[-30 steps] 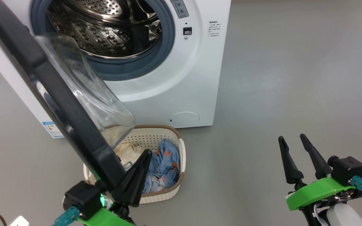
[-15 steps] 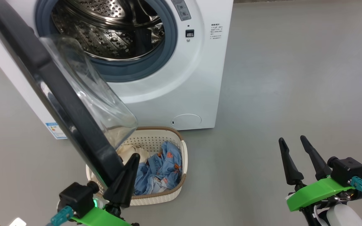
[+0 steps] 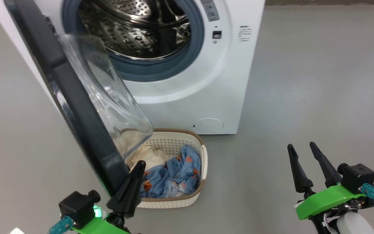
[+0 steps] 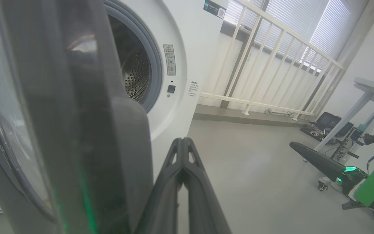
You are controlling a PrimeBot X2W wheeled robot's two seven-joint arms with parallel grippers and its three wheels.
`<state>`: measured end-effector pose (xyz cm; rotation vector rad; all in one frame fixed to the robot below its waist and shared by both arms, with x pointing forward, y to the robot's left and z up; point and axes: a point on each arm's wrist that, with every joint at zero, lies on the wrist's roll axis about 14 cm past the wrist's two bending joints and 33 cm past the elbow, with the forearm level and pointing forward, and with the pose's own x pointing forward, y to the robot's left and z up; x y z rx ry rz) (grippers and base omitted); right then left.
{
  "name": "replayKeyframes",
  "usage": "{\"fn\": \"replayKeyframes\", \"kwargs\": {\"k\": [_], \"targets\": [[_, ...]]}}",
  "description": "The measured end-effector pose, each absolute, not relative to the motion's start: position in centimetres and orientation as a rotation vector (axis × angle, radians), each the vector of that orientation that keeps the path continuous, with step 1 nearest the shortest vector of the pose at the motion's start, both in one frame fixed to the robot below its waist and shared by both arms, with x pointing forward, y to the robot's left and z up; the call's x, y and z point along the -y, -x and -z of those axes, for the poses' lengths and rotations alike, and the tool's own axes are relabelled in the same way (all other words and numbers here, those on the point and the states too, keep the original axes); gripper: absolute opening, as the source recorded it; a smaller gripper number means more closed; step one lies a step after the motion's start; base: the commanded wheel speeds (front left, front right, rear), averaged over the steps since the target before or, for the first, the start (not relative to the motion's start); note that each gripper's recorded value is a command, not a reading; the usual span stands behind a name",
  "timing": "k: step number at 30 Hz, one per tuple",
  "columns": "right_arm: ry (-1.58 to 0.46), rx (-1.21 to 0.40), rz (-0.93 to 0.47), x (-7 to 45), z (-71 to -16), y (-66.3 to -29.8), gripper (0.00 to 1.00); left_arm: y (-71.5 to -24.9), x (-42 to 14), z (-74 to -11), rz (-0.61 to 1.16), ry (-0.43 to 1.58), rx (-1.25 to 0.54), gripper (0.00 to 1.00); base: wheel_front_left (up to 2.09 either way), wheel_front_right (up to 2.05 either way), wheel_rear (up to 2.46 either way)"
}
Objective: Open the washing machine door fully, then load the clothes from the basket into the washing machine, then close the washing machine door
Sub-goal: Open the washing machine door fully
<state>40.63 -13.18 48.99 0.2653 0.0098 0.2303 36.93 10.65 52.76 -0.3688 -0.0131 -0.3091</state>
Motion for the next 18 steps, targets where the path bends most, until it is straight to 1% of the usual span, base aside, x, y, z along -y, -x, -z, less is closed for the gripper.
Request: {"fn": "replayKeyframes", "kwargs": {"k": [18], "targets": [[-0.269, -0.029, -0.363, 8.2, -49.0, -41.8, 1.0, -34.5, -19.9, -52.2, 0.033, 0.325, 0.032, 0.0, 0.0, 0.0, 0.0]]}}
